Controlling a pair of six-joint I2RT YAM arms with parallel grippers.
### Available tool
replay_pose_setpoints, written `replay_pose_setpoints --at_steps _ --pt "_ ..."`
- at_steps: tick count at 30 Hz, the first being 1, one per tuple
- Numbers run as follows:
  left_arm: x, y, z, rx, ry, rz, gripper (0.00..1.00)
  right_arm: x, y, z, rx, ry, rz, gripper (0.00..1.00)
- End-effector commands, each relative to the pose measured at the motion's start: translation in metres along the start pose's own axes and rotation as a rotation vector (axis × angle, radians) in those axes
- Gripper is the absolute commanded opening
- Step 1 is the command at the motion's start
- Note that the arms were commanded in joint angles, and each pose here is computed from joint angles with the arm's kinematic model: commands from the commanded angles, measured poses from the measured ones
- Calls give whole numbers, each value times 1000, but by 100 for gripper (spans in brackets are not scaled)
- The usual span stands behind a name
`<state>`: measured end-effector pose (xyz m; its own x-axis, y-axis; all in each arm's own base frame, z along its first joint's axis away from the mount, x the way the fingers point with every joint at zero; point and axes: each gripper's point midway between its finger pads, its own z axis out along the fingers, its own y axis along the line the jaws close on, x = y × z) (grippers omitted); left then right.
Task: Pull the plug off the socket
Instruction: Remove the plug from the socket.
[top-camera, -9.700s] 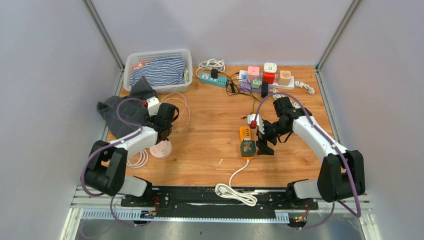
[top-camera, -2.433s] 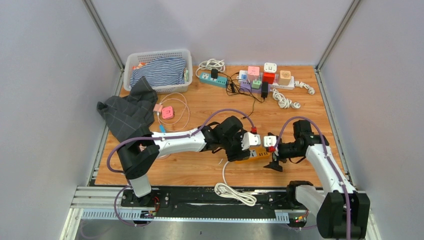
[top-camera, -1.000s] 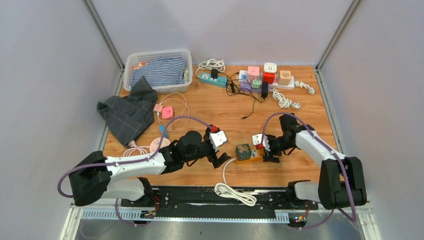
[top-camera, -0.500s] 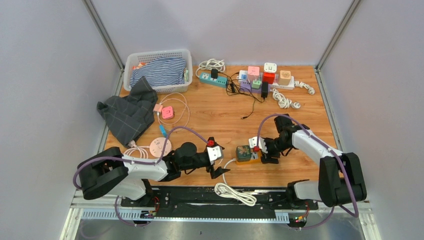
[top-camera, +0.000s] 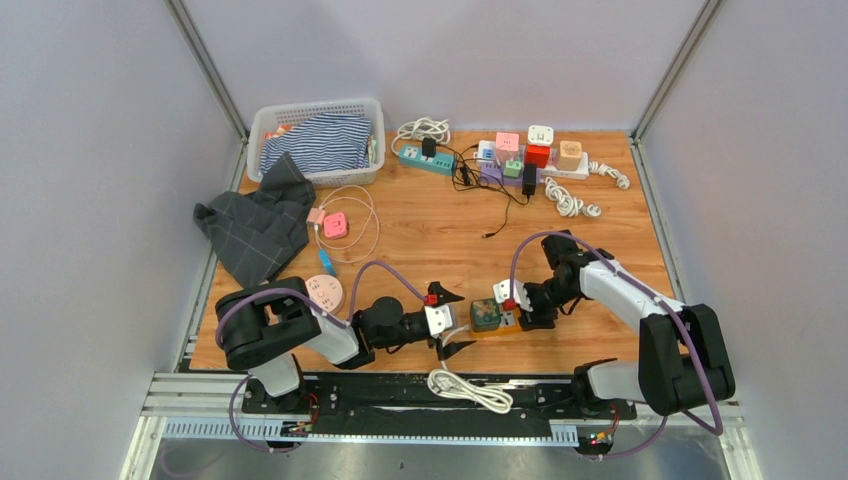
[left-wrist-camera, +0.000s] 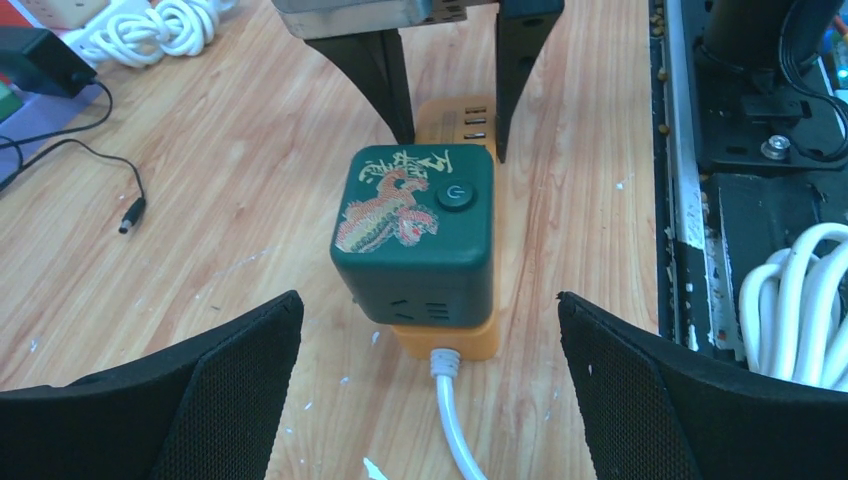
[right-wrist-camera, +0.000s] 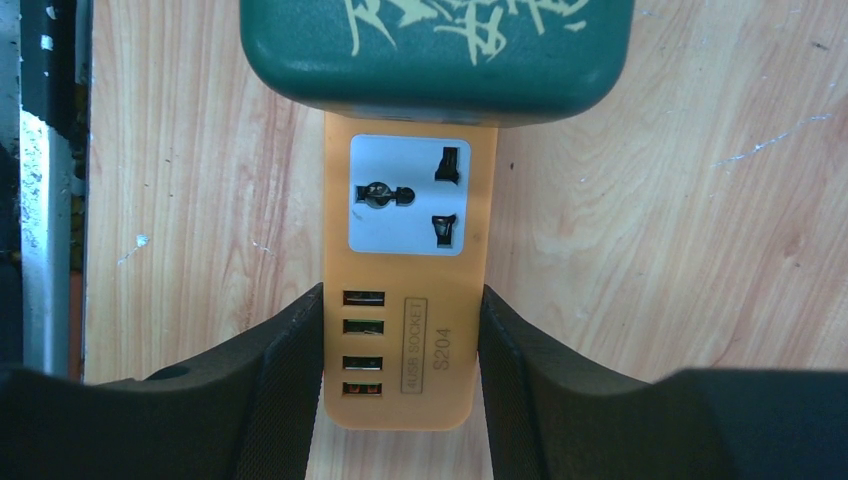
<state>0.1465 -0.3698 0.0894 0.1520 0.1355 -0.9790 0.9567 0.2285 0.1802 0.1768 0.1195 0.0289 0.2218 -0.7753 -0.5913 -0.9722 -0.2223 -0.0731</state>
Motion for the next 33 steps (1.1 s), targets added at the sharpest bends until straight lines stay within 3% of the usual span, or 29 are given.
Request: replay_pose_setpoints --at_steps 1,5,17,33 --pt "-16 9 4 -49 -76 44 98 -8 27 1 -106 -21 15 29" --pt "-11 7 20 -9 -7 48 97 -10 33 0 -138 -29 13 26" --pt "-26 -14 44 135 -26 -25 86 -5 32 0 -157 2 61 21" --pt "-29 -7 52 155 66 61 92 25 15 -8 -72 150 115 15"
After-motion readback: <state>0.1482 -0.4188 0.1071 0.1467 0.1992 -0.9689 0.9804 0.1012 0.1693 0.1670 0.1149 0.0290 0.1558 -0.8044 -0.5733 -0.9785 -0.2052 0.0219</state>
